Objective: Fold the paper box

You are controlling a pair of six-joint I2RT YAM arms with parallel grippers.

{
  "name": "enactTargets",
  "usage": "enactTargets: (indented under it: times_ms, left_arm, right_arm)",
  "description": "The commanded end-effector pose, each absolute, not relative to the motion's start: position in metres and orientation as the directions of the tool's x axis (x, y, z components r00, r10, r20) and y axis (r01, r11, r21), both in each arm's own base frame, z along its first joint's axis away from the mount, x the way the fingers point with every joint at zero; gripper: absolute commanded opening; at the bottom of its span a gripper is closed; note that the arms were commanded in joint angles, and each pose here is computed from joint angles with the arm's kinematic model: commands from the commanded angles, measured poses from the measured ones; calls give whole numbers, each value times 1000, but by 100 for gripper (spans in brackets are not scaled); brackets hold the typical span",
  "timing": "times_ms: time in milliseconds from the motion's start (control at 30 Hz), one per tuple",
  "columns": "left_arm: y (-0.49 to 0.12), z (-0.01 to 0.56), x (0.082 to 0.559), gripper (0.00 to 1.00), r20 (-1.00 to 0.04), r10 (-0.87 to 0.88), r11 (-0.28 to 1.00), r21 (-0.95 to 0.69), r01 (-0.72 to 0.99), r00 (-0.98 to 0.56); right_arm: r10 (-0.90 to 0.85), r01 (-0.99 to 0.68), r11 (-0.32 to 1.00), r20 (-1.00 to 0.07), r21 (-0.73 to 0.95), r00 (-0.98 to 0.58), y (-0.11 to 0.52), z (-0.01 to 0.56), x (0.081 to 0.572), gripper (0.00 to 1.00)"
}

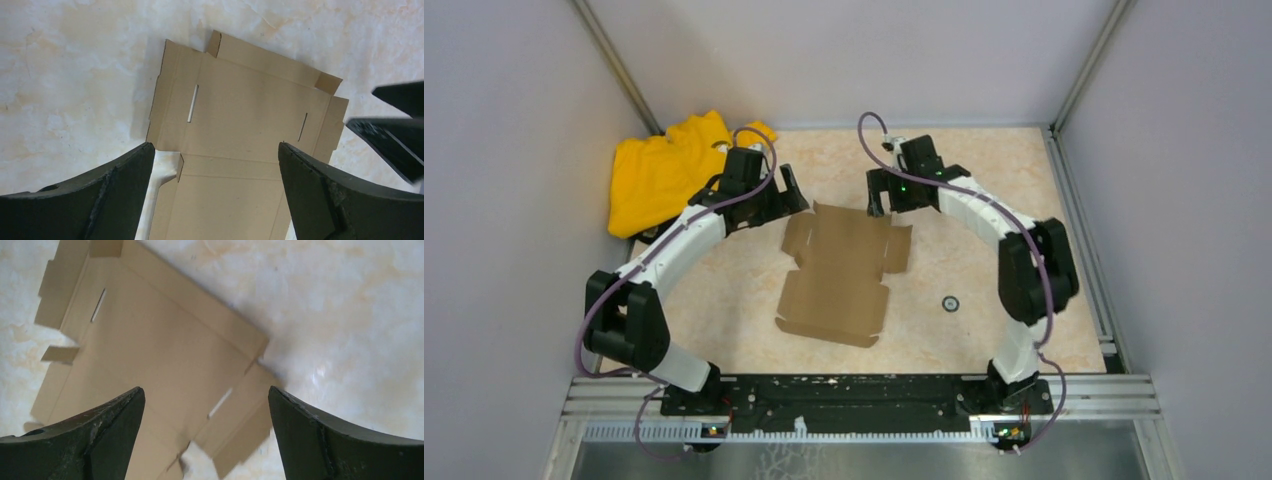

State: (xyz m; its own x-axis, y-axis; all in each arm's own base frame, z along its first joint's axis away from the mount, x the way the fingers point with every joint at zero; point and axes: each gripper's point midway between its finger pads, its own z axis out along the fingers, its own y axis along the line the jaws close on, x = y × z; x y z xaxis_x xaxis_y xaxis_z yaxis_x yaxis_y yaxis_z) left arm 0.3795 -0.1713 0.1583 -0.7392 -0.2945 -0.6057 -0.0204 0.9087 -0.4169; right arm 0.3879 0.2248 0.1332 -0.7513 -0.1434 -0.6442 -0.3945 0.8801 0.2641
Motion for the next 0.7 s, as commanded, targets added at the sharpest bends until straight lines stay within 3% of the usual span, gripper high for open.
enactTargets:
  times_ms: [0,233,400,667]
  left_arm:
    - [-159,154,379,99,-603,-309,925,-371,-84,-735]
    - [-156,160,366,99,-569,-328,922,-365,-125,-754]
    - [-165,167,363,99,-561,-314,929,-348,-125,-766]
    - [-171,167,369,99,-556,-295,934,-340,-111,-777]
  right_arm:
    - [-240,-555,804,-735,215,-634,253,150,447,91]
    - [-344,-734,650,-785,197,-515,261,131,495,84]
    - [-441,-843,479,-763,245,-473,271,101,488,77]
    - [-487,-887,394,-763,241,-424,279,85,473,69]
